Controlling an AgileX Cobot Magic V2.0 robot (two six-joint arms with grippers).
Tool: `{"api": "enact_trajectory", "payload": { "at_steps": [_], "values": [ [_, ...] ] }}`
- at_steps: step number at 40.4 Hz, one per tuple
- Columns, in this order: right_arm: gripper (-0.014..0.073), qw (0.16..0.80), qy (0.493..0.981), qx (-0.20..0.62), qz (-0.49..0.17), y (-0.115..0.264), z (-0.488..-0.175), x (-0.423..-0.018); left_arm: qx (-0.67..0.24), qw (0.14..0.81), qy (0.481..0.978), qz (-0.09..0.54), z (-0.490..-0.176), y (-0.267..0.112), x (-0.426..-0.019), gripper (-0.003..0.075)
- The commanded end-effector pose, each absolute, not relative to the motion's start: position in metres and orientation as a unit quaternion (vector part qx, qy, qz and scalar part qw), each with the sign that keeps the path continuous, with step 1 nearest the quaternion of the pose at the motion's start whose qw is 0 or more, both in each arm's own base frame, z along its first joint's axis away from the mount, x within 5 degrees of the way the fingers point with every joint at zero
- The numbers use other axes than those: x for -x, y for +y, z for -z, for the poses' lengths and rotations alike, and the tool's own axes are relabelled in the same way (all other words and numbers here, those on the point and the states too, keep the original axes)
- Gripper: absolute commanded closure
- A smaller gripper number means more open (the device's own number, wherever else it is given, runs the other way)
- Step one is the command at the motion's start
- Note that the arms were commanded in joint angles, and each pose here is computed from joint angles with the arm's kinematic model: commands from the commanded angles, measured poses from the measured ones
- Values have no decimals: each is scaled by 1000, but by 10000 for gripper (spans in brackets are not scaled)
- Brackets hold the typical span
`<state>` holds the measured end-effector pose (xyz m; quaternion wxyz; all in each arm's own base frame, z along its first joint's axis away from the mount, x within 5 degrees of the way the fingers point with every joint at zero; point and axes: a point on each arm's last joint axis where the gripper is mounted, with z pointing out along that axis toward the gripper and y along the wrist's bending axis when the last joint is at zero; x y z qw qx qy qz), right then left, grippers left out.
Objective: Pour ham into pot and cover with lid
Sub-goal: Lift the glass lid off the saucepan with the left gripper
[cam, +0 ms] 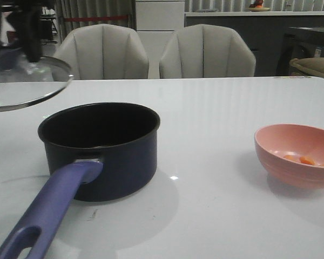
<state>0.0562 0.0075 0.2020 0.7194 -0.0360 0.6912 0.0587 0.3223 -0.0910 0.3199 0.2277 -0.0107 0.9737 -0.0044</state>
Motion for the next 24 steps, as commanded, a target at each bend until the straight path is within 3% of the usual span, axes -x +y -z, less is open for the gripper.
{"api": "enact_trajectory", "payload": {
  "at_steps": [1,12,24],
  "values": [
    [449,758,649,40,-54,7,-213,-53,33,297,954,26,-340,-60,-311,514],
    [449,758,649,40,-54,7,-213,-53,74,251,965,17,-280,-1,-295,514],
    [449,758,649,40,-54,7,-213,-53,83,225,971,20,-235,10,-297,512]
  ]
}}
